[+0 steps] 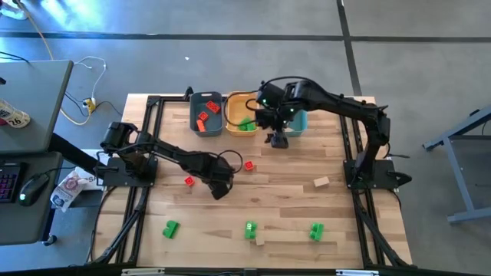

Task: Sort & place blocks by color
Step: Put the brown block into the green bin

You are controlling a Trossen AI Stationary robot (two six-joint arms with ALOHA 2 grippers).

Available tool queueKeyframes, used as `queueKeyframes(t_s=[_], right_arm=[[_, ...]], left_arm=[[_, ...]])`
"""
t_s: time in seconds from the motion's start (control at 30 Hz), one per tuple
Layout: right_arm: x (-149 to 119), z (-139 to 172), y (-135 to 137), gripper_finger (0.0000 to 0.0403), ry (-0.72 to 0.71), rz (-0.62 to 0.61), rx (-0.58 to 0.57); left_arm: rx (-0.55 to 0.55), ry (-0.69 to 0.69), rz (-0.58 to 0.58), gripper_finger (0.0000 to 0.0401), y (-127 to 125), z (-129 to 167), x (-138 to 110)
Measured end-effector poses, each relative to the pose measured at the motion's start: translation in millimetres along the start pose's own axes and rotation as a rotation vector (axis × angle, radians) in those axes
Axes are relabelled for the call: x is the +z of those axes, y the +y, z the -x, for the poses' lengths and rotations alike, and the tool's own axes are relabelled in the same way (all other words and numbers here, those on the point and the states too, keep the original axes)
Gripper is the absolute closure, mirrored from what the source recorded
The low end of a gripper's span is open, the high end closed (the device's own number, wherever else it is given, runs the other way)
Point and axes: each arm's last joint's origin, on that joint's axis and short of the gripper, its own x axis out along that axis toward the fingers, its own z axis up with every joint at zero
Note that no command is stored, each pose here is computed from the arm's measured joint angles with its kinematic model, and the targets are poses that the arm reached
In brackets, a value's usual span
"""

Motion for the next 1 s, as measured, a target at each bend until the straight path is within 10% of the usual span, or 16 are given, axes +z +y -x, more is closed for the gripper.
queueKeyframes(t_s=[0.5,1.0], right_arm=[[-5,-40,53,0.0151,0.155,0.078,0.066],[7,-20,80,0.0151,-0.004,0.128,-0.003]], left_arm=[[-0.118,-0.187,-0.158,0.0297,-21,26,30],[-0.165,-0.459,-0.214,0.0296,-33,35,51]])
